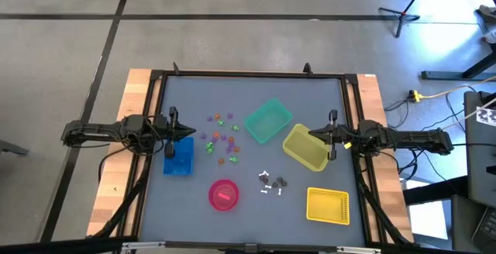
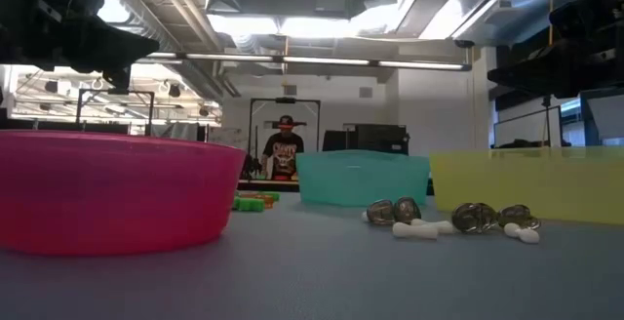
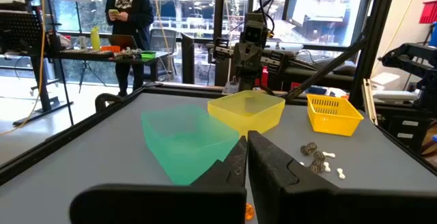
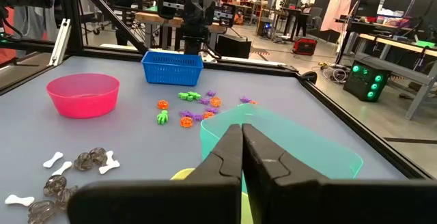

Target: Sort Halloween decoration

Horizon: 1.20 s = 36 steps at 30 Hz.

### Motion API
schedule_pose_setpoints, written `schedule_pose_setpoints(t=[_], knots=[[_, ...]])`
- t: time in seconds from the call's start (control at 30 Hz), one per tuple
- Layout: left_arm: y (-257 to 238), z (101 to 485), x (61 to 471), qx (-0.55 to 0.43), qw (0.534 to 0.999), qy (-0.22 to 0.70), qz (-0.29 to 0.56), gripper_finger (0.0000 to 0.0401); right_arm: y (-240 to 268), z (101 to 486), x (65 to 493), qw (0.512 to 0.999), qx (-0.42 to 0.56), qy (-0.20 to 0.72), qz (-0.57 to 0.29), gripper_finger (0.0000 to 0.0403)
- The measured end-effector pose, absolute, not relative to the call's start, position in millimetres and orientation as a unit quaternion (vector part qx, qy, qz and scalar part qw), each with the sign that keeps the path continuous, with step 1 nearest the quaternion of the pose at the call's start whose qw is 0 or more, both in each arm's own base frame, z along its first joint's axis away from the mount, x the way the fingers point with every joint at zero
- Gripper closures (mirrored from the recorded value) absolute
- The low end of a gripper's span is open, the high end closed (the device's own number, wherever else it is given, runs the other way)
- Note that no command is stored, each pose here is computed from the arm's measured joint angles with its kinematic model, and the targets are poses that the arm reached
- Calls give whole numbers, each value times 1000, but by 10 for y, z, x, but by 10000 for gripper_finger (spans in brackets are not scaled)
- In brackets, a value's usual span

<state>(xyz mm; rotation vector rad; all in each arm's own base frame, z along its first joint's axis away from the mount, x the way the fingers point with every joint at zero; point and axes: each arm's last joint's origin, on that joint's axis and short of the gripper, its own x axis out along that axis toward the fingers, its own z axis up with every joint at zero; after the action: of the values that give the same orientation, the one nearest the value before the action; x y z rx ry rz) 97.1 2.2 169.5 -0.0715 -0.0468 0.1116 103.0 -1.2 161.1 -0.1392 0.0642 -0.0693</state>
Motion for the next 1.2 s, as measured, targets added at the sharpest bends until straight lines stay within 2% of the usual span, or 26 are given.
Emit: schedule_pose_setpoints(t=[0.97,1.2], knots=[[22,1694,972,-36,998,-23,56,401,-11,1622,1031,997,-72,25,-33,400],[22,1694,971,-36,998,-23,56,401,0,1634,1032,1000,-21,16,-17,400]])
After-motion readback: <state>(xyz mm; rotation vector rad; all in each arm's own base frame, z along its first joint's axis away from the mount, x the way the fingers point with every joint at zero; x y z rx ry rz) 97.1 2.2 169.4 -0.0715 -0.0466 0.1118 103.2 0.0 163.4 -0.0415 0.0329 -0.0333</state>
